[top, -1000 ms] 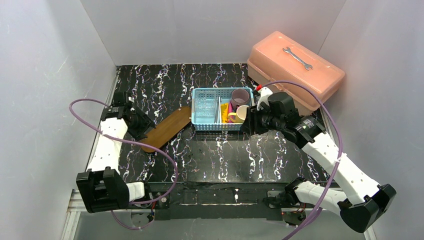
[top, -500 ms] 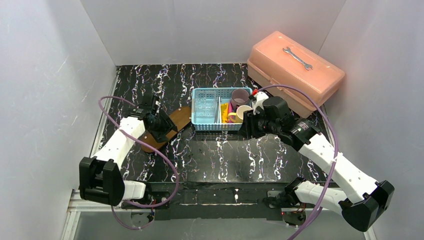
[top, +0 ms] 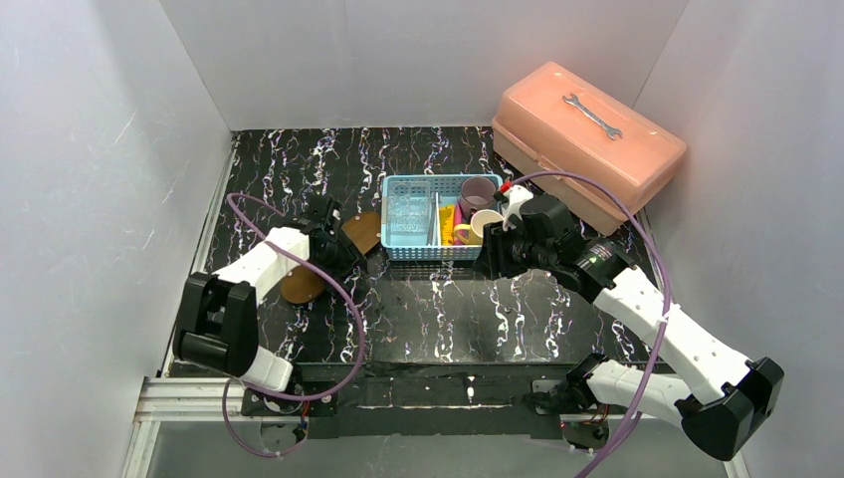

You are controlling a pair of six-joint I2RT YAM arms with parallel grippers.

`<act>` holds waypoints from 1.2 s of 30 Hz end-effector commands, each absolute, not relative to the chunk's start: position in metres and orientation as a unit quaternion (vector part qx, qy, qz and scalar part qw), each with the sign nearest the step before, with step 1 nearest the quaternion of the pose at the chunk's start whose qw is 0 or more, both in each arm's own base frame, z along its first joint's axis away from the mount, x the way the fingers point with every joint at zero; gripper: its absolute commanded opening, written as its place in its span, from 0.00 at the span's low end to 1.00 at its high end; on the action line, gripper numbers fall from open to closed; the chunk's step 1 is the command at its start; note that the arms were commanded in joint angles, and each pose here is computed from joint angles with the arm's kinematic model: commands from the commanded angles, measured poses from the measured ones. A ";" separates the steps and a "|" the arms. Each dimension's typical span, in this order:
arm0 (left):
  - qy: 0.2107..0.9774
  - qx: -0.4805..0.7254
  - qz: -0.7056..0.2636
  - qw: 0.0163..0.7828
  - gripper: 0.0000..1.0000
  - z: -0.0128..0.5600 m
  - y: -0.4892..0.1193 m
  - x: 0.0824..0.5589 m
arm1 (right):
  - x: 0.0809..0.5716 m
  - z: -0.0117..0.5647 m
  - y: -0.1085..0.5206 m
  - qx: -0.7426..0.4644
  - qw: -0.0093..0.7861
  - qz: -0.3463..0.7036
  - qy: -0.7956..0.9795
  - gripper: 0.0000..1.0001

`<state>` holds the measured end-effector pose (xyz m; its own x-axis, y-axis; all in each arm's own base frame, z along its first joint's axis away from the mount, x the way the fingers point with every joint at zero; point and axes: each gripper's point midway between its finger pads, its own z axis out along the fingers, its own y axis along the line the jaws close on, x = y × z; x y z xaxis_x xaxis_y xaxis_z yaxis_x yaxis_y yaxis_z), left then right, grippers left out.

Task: Prepare toiletry sets of a toothbrush and toothpaste on the tray

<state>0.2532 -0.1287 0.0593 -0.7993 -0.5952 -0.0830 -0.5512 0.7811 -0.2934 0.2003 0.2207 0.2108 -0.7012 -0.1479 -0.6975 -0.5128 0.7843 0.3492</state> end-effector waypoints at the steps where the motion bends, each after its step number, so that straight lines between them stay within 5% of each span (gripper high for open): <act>1: 0.942 -0.311 -0.096 0.087 0.57 0.044 -0.119 0.252 | 0.202 0.216 0.223 -0.185 0.352 0.274 0.876 0.52; 16: 0.937 -0.334 -0.002 0.100 0.61 0.027 -0.068 0.259 | 0.202 0.209 0.224 -0.188 0.343 0.267 0.881 0.52; 36: 0.871 -0.480 -0.056 0.092 0.61 0.038 0.023 0.278 | 0.206 0.204 0.231 -0.201 0.334 0.258 0.884 0.52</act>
<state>0.2729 0.0238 0.0283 -0.5156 -0.8475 -0.1263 -0.8341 0.5301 -0.1523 0.2018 0.2271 0.1937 -0.7276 -0.1837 -0.6609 -0.5046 0.7960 0.3343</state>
